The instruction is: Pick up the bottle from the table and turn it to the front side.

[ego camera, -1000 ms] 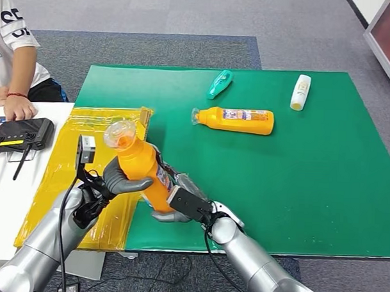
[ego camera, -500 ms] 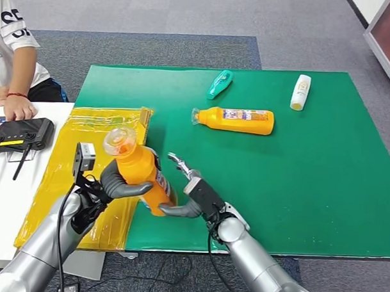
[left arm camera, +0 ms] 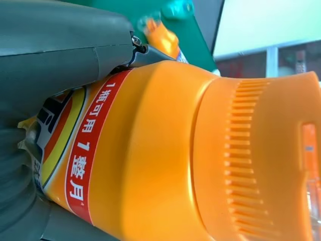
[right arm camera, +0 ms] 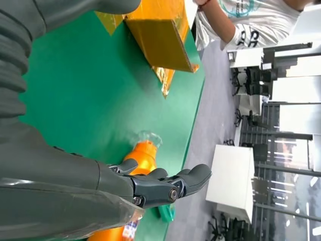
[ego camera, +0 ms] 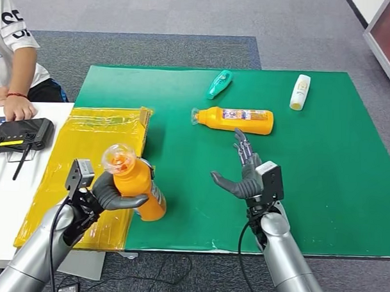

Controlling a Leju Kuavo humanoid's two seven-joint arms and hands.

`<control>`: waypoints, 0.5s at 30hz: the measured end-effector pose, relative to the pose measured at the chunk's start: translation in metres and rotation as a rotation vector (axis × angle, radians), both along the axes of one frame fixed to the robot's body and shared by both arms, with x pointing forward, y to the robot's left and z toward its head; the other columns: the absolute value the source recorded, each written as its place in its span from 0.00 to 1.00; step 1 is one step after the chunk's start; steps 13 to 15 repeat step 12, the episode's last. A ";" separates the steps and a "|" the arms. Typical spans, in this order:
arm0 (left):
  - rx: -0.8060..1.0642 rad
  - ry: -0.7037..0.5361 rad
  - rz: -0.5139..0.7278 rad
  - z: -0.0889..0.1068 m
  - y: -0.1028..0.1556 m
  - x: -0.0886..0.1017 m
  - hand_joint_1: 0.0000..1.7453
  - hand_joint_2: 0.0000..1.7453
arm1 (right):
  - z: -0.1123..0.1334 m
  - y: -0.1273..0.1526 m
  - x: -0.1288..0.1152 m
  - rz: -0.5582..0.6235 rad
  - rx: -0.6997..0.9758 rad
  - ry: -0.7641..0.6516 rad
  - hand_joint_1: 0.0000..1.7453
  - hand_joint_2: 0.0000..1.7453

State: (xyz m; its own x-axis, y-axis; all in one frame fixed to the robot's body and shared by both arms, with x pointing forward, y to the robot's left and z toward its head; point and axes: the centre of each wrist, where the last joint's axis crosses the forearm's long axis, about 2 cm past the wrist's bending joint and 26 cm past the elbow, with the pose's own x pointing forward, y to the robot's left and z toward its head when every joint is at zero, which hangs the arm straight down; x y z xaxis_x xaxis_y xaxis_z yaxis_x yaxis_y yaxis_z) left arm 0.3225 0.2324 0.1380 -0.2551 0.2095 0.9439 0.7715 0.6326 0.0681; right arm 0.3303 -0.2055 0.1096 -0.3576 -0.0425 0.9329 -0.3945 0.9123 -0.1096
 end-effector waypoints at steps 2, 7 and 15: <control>0.093 -0.038 0.058 0.001 0.003 0.002 1.00 1.00 | 0.000 -0.003 -0.001 -0.010 0.001 -0.001 0.00 1.00; 0.360 -0.147 0.196 0.011 0.013 0.013 1.00 1.00 | -0.004 -0.010 -0.006 -0.032 -0.001 0.006 0.00 1.00; 0.576 -0.249 0.280 0.032 0.021 0.030 1.00 1.00 | -0.008 -0.016 -0.010 -0.056 -0.016 0.015 0.00 1.00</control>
